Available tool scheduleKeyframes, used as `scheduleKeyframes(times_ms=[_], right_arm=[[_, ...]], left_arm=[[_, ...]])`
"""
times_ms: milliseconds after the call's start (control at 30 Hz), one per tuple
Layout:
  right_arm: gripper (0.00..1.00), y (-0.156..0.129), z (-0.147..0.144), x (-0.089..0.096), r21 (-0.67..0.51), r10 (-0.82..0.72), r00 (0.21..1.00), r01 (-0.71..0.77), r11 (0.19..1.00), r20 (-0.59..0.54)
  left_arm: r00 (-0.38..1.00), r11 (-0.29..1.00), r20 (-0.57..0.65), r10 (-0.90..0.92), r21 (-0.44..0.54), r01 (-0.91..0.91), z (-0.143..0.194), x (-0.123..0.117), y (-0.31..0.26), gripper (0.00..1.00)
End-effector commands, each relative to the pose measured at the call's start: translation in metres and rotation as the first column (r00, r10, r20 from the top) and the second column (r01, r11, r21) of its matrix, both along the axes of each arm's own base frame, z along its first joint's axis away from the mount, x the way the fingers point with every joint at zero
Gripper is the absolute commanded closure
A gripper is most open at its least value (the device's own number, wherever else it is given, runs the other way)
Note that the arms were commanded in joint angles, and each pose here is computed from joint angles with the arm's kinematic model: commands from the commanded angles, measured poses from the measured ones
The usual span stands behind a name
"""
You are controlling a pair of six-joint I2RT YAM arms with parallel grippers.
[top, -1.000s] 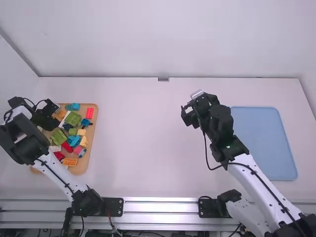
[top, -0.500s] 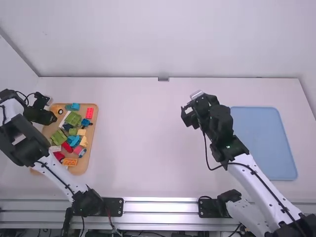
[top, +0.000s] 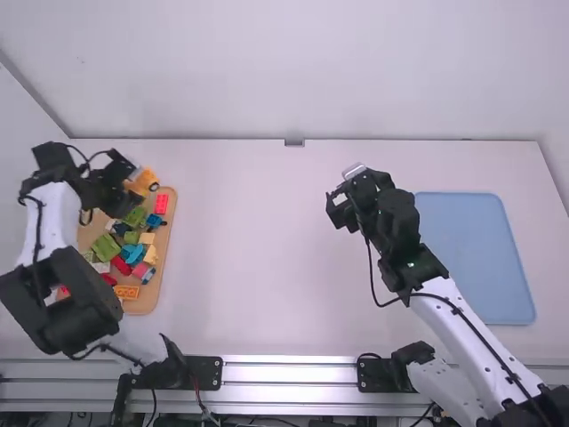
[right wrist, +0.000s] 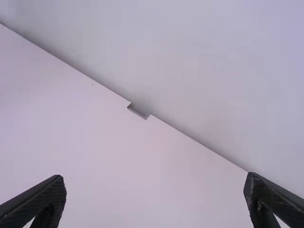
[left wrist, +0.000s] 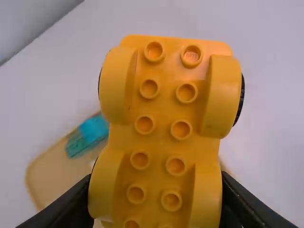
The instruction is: Assemble lego blocks to make yellow taxi
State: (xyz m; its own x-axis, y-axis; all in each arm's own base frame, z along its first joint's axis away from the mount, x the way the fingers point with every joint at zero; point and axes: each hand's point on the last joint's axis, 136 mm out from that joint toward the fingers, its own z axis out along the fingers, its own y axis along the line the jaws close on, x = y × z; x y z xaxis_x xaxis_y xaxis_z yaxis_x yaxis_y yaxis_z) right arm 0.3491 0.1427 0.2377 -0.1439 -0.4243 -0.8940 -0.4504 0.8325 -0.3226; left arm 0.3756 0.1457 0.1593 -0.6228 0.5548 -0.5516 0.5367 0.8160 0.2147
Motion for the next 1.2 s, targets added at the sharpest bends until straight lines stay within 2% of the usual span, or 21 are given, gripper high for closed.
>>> scheduleKeyframes(times_ms=[0,67,100,167,400,500,567,600,667,767,933,1000,1167], right_arm=[[0.01,0.001,0.014,0.003,0.012,-0.001,1.0,0.001,1.0,0.025],[0.01,0.002,0.014,0.003,0.012,0.001,1.0,-0.001,1.0,0.024],[0.01,0.002,0.014,0.003,0.013,0.001,1.0,-0.001,1.0,0.025],[0.02,0.001,0.014,0.003,0.012,-0.001,1.0,0.001,1.0,0.023],[0.01,0.001,0.008,0.001,0.002,-0.001,1.0,0.001,1.0,0.0],[0.02,0.0,0.004,0.0,-0.005,-0.001,1.0,0.001,1.0,-0.016],[0.01,0.0,0.003,0.0,-0.006,-0.001,1.0,0.001,1.0,-0.021],[0.01,0.0,0.002,0.0,-0.008,-0.001,1.0,0.001,1.0,-0.023],[0.02,0.0,0.003,0.0,-0.008,-0.001,1.0,0.001,1.0,-0.022],[0.02,0.0,0.002,0.0,-0.029,0.007,1.0,-0.007,1.0,-0.014],[0.01,0.0,0.002,0.0,-0.034,0.008,1.0,-0.009,0.999,-0.012],[0.01,0.0,0.002,0.0,-0.034,0.008,1.0,-0.009,0.999,-0.012],[0.01,0.0,0.005,0.0,-0.03,0.008,1.0,-0.008,1.0,-0.004]], left_arm=[[0.988,0.988,0.004,-0.153,0.027,0.153,-0.003,-0.012,-0.058,0.63],[0.937,0.936,0.003,-0.349,0.054,0.348,-0.013,-0.028,-0.119,0.64],[0.93,0.929,0.005,-0.368,0.051,0.368,-0.015,-0.029,-0.127,0.65],[0.866,0.866,0.015,-0.5,0.026,0.499,-0.03,-0.038,-0.183,0.64],[0.738,0.74,-0.044,-0.673,-0.041,0.672,-0.081,-0.055,-0.278,0.7],[0.709,0.716,-0.117,-0.695,-0.025,0.698,-0.108,-0.058,-0.307,0.72],[0.708,0.717,-0.149,-0.69,-0.013,0.697,-0.119,-0.058,-0.316,0.75],[0.707,0.72,-0.17,-0.686,-0.015,0.694,-0.129,-0.057,-0.325,0.8],[0.704,0.719,-0.19,-0.684,-0.016,0.695,-0.141,-0.057,-0.334,0.81],[0.714,0.733,-0.199,-0.672,-0.038,0.679,-0.152,-0.054,-0.344,0.76],[0.742,0.764,-0.201,-0.639,-0.057,0.643,-0.153,-0.049,-0.347,0.74],[0.739,0.762,-0.205,-0.642,-0.058,0.645,-0.154,-0.051,-0.347,0.66],[0.722,0.747,-0.214,-0.657,-0.056,0.663,-0.158,-0.057,-0.348,0.61]])
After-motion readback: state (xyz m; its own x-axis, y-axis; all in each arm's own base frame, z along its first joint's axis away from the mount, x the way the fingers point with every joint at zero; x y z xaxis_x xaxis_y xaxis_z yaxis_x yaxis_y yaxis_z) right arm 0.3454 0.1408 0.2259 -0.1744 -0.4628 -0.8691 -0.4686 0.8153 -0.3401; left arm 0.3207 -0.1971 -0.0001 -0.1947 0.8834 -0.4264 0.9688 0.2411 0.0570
